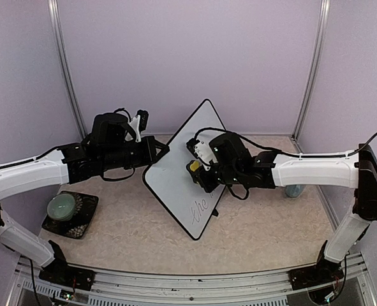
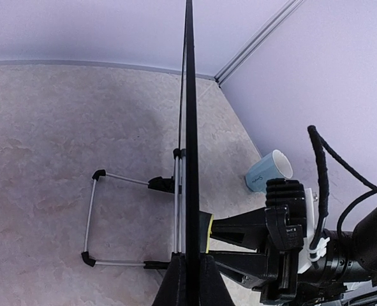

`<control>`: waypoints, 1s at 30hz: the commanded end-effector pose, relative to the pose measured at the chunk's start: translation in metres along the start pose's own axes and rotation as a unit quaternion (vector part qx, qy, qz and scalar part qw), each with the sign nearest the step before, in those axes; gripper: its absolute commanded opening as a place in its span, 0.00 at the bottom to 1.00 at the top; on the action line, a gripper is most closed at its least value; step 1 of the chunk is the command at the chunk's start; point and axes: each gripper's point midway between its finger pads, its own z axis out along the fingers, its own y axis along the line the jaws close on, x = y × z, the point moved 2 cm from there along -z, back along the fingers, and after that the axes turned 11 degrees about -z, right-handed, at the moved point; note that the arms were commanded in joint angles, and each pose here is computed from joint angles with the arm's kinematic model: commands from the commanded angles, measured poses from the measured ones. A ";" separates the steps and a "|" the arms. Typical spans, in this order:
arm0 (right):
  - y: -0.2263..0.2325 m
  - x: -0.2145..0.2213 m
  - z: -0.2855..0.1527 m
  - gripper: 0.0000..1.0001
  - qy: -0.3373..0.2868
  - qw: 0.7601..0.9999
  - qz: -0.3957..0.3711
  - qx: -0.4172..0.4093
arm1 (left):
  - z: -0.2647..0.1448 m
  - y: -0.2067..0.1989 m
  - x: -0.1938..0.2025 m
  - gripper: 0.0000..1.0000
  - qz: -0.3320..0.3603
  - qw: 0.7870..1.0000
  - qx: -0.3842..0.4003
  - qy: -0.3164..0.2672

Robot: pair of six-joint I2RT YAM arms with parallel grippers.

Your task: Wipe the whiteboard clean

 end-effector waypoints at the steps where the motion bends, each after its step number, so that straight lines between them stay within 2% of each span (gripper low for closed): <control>1: 0.038 -0.008 0.001 0.00 -0.030 0.997 -0.003 -0.065 | -0.001 -0.009 0.014 0.00 0.005 0.999 0.019 0.034; 8: -0.053 0.001 -0.012 0.00 -0.013 0.997 0.067 0.046 | -0.003 -0.009 0.012 0.00 0.005 0.999 0.018 0.031; 13: -0.095 0.006 -0.011 0.00 0.016 0.990 0.064 0.122 | -0.002 -0.010 0.011 0.00 0.004 0.999 0.020 0.031; 20: -0.092 0.020 0.019 0.00 0.043 0.991 0.052 0.119 | -0.002 -0.010 0.011 0.00 0.005 0.999 0.018 0.031; 30: -0.032 0.011 0.028 0.00 0.028 0.998 -0.005 0.052 | 0.000 -0.011 0.011 0.00 0.006 0.999 0.017 0.033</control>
